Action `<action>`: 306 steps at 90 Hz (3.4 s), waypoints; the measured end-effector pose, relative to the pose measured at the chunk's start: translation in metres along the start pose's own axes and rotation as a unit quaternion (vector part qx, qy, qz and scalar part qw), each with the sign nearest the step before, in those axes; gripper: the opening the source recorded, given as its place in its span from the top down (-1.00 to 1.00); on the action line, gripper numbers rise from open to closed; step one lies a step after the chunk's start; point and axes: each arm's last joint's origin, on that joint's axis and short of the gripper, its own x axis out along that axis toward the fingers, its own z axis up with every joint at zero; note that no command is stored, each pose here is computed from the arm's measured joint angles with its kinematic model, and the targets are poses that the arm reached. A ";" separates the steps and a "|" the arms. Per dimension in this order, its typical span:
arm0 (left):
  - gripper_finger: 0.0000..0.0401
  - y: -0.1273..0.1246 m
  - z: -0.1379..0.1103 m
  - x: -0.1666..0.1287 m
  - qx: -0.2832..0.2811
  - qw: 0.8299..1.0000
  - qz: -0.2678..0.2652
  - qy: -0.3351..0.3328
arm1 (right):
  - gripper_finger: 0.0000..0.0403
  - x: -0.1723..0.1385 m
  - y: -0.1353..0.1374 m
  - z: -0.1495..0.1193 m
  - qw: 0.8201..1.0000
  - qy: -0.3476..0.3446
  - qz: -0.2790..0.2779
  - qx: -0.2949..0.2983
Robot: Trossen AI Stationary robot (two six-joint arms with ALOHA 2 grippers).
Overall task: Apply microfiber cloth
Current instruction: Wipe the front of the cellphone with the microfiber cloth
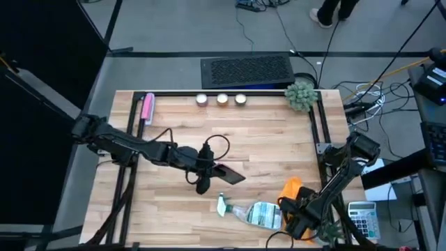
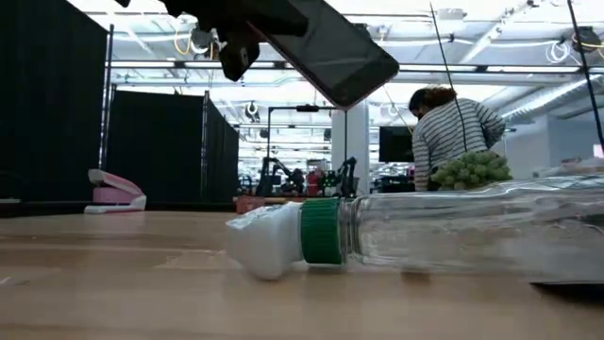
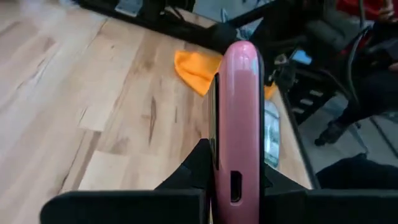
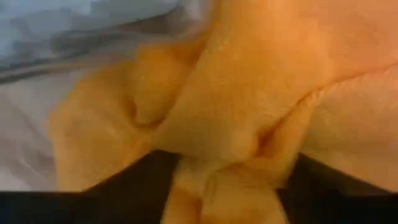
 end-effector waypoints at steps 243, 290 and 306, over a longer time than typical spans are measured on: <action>0.95 -0.007 0.025 -0.003 -0.010 0.989 0.001 -0.146 | 0.98 -0.196 -0.034 0.134 0.751 -0.653 -0.096 -0.010; 0.95 -0.009 0.027 -0.011 -0.003 0.988 0.004 -0.152 | 0.98 -0.174 -0.034 0.132 0.794 -0.598 -0.104 -0.042; 0.95 -0.011 0.033 -0.020 0.005 0.986 -0.001 -0.167 | 0.98 -0.148 -0.036 0.100 0.844 -0.525 -0.106 -0.019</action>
